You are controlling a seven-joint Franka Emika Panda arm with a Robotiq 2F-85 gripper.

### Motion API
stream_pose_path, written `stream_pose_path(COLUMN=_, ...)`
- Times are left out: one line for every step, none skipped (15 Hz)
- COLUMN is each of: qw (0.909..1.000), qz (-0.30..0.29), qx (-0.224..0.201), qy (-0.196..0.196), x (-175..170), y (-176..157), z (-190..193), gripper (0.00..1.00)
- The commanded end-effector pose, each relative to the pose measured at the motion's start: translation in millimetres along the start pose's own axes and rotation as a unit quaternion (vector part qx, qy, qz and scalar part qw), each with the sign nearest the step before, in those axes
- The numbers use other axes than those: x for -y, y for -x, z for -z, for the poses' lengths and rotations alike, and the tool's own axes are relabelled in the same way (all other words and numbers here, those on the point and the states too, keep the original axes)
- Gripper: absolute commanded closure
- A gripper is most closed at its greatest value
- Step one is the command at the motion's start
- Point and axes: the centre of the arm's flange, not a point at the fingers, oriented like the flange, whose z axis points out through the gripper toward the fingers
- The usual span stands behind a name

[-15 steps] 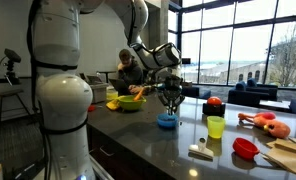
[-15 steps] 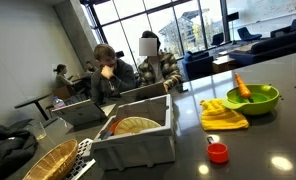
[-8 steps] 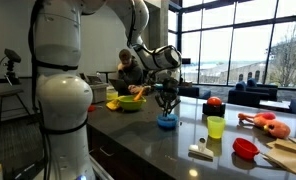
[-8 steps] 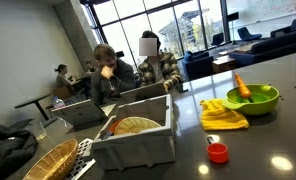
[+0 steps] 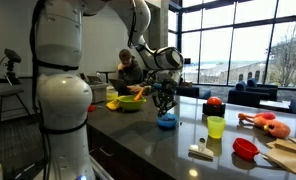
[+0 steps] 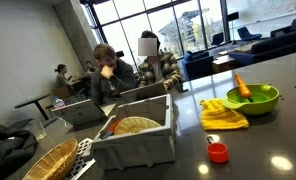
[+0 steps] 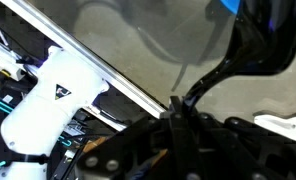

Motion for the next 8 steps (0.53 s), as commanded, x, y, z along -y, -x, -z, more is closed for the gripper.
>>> stream_pose_path(qw=0.9976, qz=0.045, qx=0.004, qy=0.053, x=7.8, y=-9.3, z=7.4, gripper=0.99)
stream_pose_path(qw=0.9968, qz=0.051, qx=0.002, qy=0.061, x=8.1, y=-10.5, z=10.2, gripper=0.99)
stream_pose_path(qw=0.9964, qz=0.054, qx=0.001, qy=0.064, x=8.0, y=-11.0, z=12.1, gripper=0.99)
stream_pose_path(qw=0.9969, qz=0.052, qx=0.003, qy=0.059, x=9.1, y=-9.8, z=14.2, gripper=0.99)
stream_pose_path(qw=0.9984, qz=0.038, qx=0.006, qy=0.042, x=9.6, y=-7.4, z=18.5, gripper=0.99)
stream_pose_path(qw=0.9991, qz=0.027, qx=0.009, qy=0.031, x=10.4, y=-4.6, z=21.4, gripper=0.99)
stream_pose_path(qw=0.9995, qz=0.02, qx=0.011, qy=0.023, x=11.3, y=-1.7, z=23.6, gripper=0.99)
stream_pose_path(qw=0.9995, qz=0.019, qx=0.013, qy=0.02, x=12.0, y=1.0, z=25.9, gripper=0.99)
